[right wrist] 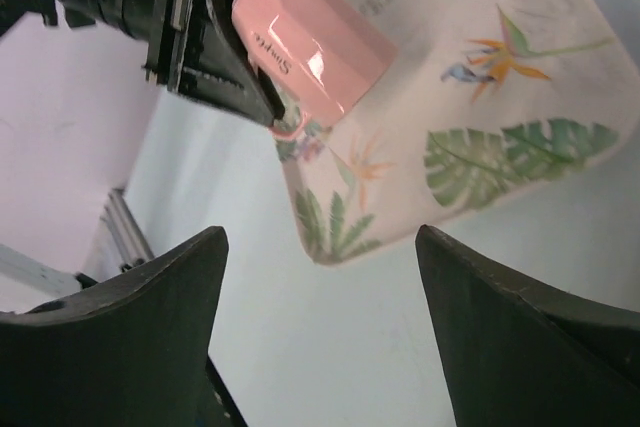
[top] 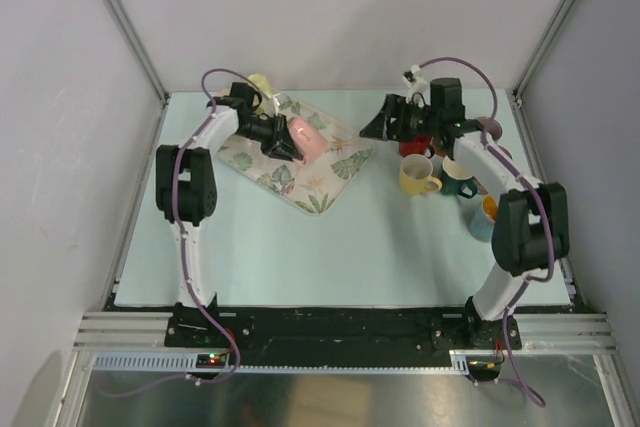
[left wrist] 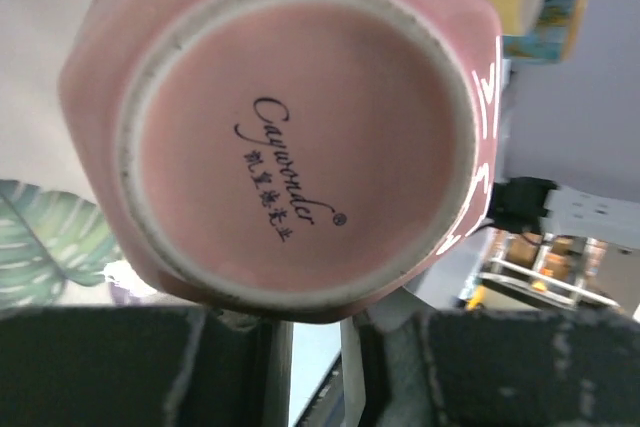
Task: Turn the mug right side up
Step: Turn over the cup on the tray.
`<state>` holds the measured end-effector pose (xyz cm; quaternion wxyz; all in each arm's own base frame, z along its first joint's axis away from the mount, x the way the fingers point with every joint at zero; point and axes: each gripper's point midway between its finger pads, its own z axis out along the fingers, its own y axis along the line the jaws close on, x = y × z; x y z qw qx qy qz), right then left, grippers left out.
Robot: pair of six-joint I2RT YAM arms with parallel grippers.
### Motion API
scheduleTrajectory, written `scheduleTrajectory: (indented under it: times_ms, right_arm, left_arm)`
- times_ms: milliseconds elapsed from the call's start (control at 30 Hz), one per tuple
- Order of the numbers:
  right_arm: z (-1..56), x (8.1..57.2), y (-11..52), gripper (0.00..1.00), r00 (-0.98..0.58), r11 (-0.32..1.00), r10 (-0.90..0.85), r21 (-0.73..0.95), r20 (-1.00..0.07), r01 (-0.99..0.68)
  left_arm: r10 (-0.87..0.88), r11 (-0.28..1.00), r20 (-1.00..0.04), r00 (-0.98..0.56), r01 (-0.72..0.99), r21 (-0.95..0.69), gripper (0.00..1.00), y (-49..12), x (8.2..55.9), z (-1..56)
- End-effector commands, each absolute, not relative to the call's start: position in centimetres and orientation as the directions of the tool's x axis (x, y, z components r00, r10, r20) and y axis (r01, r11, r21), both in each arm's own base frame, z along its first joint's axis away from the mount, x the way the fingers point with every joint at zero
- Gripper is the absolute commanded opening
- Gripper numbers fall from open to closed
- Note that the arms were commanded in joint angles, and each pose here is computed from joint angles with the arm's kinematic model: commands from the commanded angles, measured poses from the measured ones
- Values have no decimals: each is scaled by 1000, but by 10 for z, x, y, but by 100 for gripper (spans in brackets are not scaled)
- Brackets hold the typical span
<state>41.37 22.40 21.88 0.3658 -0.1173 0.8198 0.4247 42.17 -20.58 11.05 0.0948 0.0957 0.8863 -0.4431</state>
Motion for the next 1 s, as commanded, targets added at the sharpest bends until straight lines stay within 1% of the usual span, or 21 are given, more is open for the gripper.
scheduleTrajectory:
  times_ms: [0, 100, 200, 467, 600, 800, 900, 967]
  right_arm:
    - [247, 433, 267, 85, -755, 490, 197, 729, -626, -477]
    - [243, 445, 289, 91, -782, 471, 218, 765, -584, -440]
    - [239, 455, 308, 91, -803, 451, 232, 792, -549, -412]
    - [230, 460, 343, 82, -838, 408, 217, 826, -501, -388]
    - [226, 463, 357, 80, -842, 402, 208, 828, -498, -390]
    - [221, 462, 379, 75, -849, 398, 195, 831, -491, -389]
    - [222, 462, 386, 68, -843, 392, 200, 829, -500, -399]
    - [228, 463, 390, 62, -825, 382, 204, 819, -527, -428]
  left_arm:
    - [36, 323, -311, -950, 306, -896, 0, -211, 406, 206]
    - [23, 269, -265, -964, 261, -927, 0, -207, 401, 215]
    - [20, 233, -250, -968, 248, -940, 0, -207, 400, 226]
    - [19, 209, -259, -966, 258, -943, 0, -209, 404, 241]
    - [26, 195, -246, -969, 246, -949, 0, -211, 400, 241]
    - [44, 180, -259, -965, 263, -948, 0, -217, 396, 247]
    - [55, 180, -256, -965, 261, -948, 2, -222, 392, 246]
    - [62, 185, -240, -969, 247, -951, 6, -225, 389, 242]
